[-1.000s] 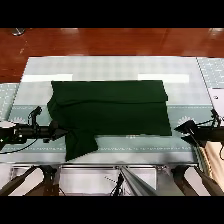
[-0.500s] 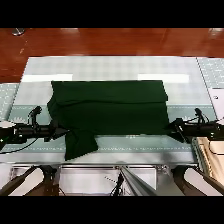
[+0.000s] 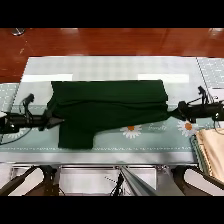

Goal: Fold the shirts.

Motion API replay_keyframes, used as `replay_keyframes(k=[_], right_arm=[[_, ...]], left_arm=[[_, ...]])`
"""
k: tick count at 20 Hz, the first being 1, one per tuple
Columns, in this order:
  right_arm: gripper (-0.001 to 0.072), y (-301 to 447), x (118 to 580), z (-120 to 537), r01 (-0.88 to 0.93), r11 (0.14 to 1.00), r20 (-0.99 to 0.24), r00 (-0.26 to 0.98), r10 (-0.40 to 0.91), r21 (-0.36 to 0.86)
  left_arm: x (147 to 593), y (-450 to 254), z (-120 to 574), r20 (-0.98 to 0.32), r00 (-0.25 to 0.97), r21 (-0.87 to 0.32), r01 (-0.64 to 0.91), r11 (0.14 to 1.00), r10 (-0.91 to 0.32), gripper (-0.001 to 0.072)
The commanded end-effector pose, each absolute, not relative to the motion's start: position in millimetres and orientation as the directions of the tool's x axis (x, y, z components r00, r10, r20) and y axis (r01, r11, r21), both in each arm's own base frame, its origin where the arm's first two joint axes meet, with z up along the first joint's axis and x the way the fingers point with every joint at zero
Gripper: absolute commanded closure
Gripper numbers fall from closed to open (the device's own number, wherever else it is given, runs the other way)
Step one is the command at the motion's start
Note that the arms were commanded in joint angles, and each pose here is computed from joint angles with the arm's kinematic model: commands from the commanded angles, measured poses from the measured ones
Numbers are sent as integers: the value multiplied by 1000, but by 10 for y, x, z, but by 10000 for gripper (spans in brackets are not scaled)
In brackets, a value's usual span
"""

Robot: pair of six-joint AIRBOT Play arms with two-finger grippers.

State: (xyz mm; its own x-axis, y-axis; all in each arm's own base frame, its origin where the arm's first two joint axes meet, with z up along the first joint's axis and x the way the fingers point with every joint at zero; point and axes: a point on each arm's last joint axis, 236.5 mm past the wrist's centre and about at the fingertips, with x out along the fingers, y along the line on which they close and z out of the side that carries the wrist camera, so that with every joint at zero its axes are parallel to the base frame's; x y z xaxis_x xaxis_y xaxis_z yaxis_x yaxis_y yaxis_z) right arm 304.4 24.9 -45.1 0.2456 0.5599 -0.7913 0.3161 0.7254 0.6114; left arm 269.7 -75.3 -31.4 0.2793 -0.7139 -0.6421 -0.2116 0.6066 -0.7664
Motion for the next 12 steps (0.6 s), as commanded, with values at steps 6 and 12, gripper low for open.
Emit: replay_keyframes(k=[6, 12], right_arm=[[693, 360, 4141, -126, 200, 719, -734, 349, 582, 665], [693, 401, 4680, -376, 233, 704, -733, 353, 581, 671]], left_arm=[[3840, -513, 49, -614, 439, -775, -178, 607, -656, 685], [4668, -514, -94, -593, 362, -802, -194, 565, -719, 684]])
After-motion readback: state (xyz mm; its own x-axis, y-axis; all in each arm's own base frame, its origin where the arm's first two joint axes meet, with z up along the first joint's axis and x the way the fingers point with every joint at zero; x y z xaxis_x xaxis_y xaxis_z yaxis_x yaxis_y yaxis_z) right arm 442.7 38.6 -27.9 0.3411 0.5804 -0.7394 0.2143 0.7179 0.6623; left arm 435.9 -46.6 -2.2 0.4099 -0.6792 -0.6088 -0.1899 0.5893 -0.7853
